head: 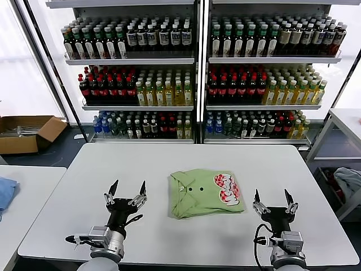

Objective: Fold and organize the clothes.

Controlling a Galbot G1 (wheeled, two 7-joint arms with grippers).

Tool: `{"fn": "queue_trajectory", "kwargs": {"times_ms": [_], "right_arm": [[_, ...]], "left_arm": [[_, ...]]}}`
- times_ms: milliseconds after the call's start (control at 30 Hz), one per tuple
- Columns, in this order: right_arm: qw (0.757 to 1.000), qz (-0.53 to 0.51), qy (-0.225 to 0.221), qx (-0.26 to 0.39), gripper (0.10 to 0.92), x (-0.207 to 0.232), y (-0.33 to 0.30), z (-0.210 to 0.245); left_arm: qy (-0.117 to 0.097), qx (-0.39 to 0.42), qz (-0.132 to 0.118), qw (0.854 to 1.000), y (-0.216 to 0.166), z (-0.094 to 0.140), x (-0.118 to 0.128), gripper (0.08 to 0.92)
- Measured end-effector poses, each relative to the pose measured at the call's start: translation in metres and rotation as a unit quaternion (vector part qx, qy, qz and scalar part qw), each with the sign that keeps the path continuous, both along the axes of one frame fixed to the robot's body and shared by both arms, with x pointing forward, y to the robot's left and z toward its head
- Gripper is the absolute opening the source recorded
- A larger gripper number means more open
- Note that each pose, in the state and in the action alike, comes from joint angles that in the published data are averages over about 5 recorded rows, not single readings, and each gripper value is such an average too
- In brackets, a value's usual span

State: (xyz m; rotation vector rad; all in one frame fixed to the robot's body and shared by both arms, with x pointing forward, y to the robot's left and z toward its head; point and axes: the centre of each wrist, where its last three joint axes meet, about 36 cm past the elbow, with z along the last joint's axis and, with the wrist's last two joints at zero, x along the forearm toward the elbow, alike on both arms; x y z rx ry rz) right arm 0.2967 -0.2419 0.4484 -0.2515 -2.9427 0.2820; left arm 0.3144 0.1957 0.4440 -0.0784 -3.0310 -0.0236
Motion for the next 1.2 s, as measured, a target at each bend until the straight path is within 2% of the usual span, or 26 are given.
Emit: {"fn": "queue_trajectory", "kwargs": {"times_ms": [333, 800, 1200], "right_arm": [[1.000, -0.005, -0.004, -0.023, 0.823, -0.0030, -0.0020, 0.0008], [1.000, -0.003, -0.005, -0.021, 0.823, -0.0030, 0.0043, -0.0024], [1.000, -0.003, -0.009, -0.022, 0.823, -0.0062, 0.0060, 0.0013]], "left_arm": [[-0.007, 0.005, -0.002, 1.000, -0.0021, -0.0012, -0.0014, 0.823], [-0.009, 0.005, 0.009, 1.000, 0.0055, -0.0031, 0.0029, 0.823], [-0.001, 0.015, -0.001, 1.000, 0.0046, -0.0030, 0.0003, 0.823]]}}
